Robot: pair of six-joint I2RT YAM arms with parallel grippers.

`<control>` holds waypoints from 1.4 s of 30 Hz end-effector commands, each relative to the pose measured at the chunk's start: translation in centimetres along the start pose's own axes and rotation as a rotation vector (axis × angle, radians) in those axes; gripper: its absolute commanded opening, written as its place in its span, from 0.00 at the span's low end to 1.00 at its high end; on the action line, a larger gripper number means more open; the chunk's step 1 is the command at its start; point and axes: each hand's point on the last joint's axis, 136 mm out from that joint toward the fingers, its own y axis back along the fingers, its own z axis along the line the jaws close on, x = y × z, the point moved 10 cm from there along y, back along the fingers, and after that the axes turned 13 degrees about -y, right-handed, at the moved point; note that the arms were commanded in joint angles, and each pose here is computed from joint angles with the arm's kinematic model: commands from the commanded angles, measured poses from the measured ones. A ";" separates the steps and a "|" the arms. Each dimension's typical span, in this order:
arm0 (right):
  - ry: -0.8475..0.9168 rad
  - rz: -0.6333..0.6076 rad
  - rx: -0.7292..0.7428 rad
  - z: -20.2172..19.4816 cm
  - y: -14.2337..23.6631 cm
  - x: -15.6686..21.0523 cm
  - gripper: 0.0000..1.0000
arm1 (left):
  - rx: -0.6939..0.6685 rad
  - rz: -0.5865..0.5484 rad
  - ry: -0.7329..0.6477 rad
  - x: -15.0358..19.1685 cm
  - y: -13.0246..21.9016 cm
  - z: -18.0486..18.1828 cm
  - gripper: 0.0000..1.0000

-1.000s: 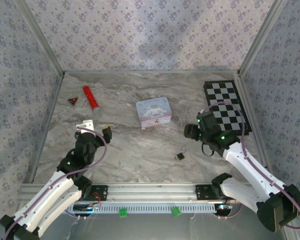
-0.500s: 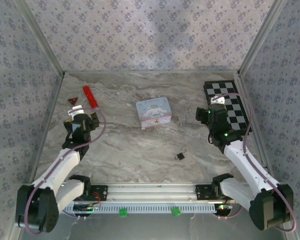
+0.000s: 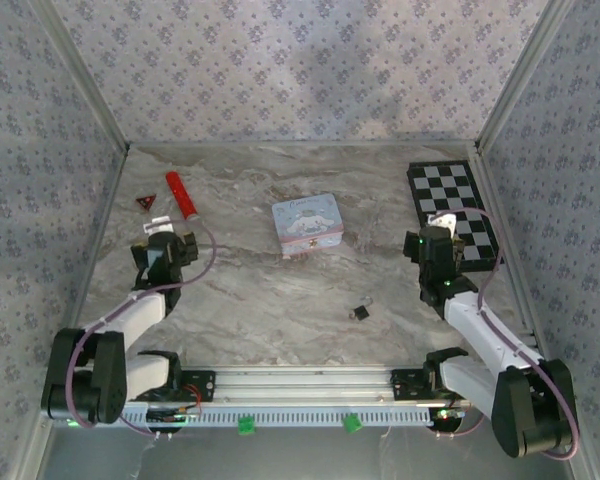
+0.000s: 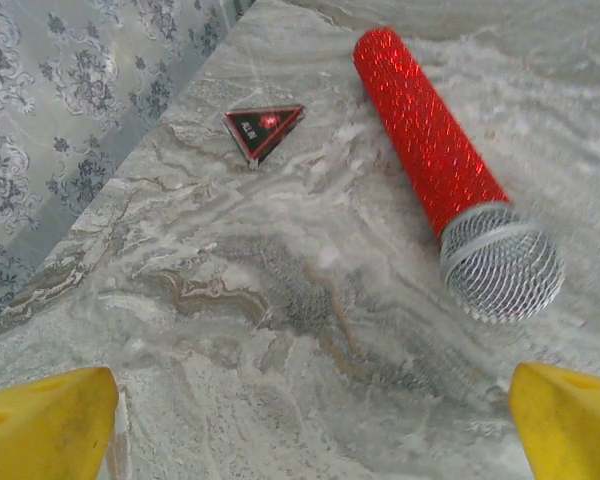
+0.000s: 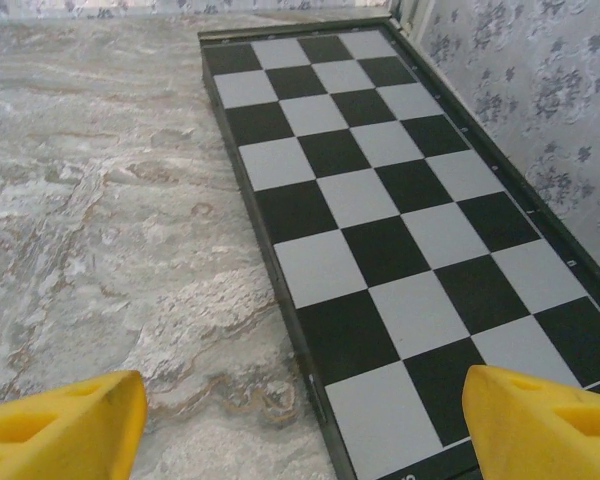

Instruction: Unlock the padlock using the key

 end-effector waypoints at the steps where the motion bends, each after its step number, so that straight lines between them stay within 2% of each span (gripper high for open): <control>1: -0.010 -0.052 0.009 -0.1 -0.3 -0.2 0.84 | 0.017 -0.120 -0.056 -0.9 -0.2 -0.2 1.00; 5: 0.009 -0.042 0.018 0.2 -1.1 0.2 0.83 | 0.036 -0.187 -0.081 -1.2 -0.8 -0.7 1.00; 10: 0.028 -0.061 -0.017 0.5 -1.5 0.5 0.83 | 0.184 -0.199 -0.149 -2.0 -1.7 -2.2 1.00; 13: 0.036 -0.067 0.003 0.5 -2.7 0.9 0.83 | 0.272 -0.284 -0.145 -1.3 -1.7 -3.1 1.00; 14: 0.041 -0.079 0.017 0.5 -3.2 0.8 0.83 | 0.236 -0.308 -0.129 -1.0 -1.9 -3.0 1.00; 19: 0.069 -0.123 -0.029 0.7 -5.1 2.0 0.84 | 0.131 -0.192 -0.016 -0.5 -4.9 -1.9 1.00; 20: 0.114 -0.149 -0.047 0.7 -5.4 2.0 0.84 | 0.144 -0.118 0.006 -0.5 -5.1 -1.4 1.00; 22: 0.110 -0.149 -0.085 0.9 -5.7 2.0 0.85 | 0.128 -0.155 0.043 -0.5 -5.4 -0.8 1.00; 24: 0.116 -0.130 -0.133 0.5 -6.6 2.5 0.85 | 0.127 -0.124 0.043 -0.5 -5.4 -0.7 1.00; 29: 0.117 -0.065 -0.299 0.2 -8.4 3.4 0.84 | 0.127 -0.127 0.043 -0.5 -5.4 -0.7 1.00; 32: 0.068 -0.028 -0.316 -0.6 -8.9 2.9 0.85 | 0.128 -0.131 0.045 -0.6 -5.3 -0.8 1.00; 39: 0.045 -0.030 -0.287 -0.9 -9.2 2.7 0.87 | 0.126 -0.130 0.044 -0.5 -5.4 -0.7 1.00; 40: 0.048 -0.032 -0.279 -0.9 -9.2 2.7 0.90 | 0.126 -0.130 0.045 -0.5 -5.4 -0.7 1.00; 41: 0.047 -0.036 -0.268 -0.8 -9.2 2.7 0.99 | 0.128 -0.131 0.044 -0.5 -5.3 -0.8 1.00; 42: 0.048 -0.035 -0.266 -0.8 -9.2 2.7 0.99 | 0.127 -0.130 0.044 -0.5 -5.4 -0.8 1.00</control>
